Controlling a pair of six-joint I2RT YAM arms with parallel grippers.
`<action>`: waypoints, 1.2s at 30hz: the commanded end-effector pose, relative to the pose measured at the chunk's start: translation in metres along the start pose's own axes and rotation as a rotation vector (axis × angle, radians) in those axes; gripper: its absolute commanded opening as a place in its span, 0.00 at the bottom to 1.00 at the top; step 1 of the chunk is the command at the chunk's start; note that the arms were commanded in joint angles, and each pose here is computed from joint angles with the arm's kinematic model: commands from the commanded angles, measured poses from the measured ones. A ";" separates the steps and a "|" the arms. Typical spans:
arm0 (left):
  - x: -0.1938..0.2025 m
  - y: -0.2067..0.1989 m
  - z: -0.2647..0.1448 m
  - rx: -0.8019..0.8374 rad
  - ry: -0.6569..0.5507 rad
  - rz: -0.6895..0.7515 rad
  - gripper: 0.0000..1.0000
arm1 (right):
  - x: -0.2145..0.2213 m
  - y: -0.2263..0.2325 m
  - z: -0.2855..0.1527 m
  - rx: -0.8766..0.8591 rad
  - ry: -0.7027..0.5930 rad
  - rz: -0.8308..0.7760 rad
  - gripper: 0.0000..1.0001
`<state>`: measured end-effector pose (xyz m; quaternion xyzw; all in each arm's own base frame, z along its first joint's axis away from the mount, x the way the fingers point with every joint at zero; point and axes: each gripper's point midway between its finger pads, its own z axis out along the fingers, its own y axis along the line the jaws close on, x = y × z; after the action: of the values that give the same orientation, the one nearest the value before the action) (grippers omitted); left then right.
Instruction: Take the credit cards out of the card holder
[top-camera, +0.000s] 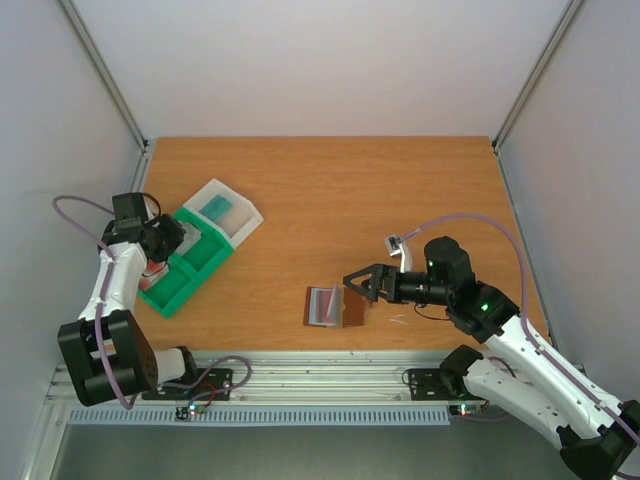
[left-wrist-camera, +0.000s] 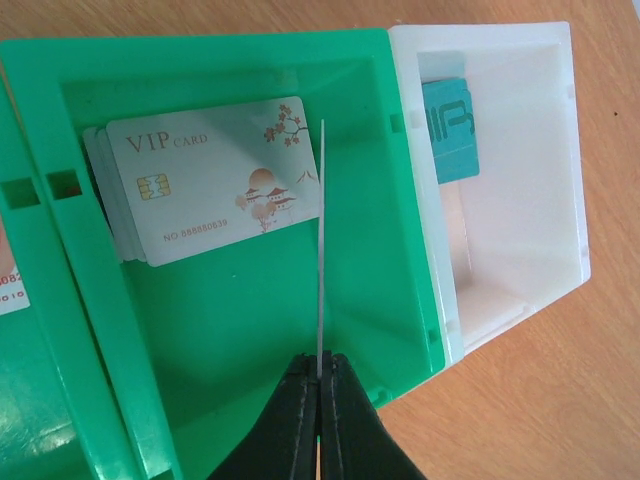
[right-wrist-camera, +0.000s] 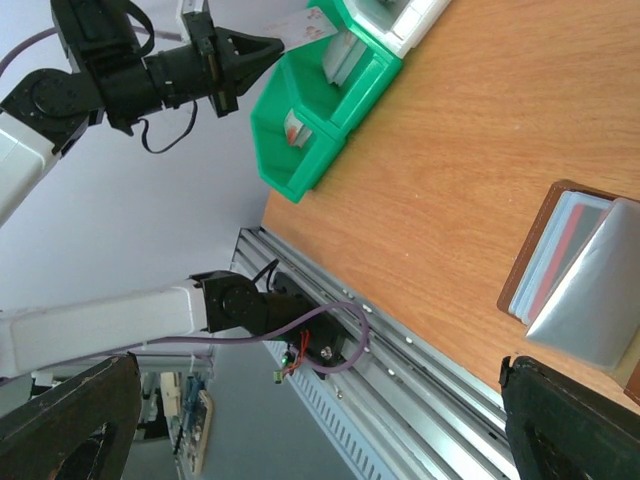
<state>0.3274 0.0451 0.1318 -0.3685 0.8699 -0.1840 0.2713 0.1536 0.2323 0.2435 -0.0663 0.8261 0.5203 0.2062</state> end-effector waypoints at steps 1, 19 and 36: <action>-0.023 -0.012 0.000 0.034 -0.066 0.032 0.00 | 0.000 0.001 -0.001 0.001 -0.002 -0.016 0.99; -0.033 -0.006 0.023 -0.004 -0.056 0.027 0.01 | -0.003 0.003 0.003 0.011 0.015 -0.042 0.98; -0.042 0.012 0.036 -0.112 -0.049 0.016 0.05 | -0.005 -0.003 0.005 0.048 0.022 -0.057 0.98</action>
<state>0.3600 0.0680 0.1092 -0.3818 0.8746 -0.1451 0.2614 0.1583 0.2348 0.2295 -0.0790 0.8415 0.4968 0.1972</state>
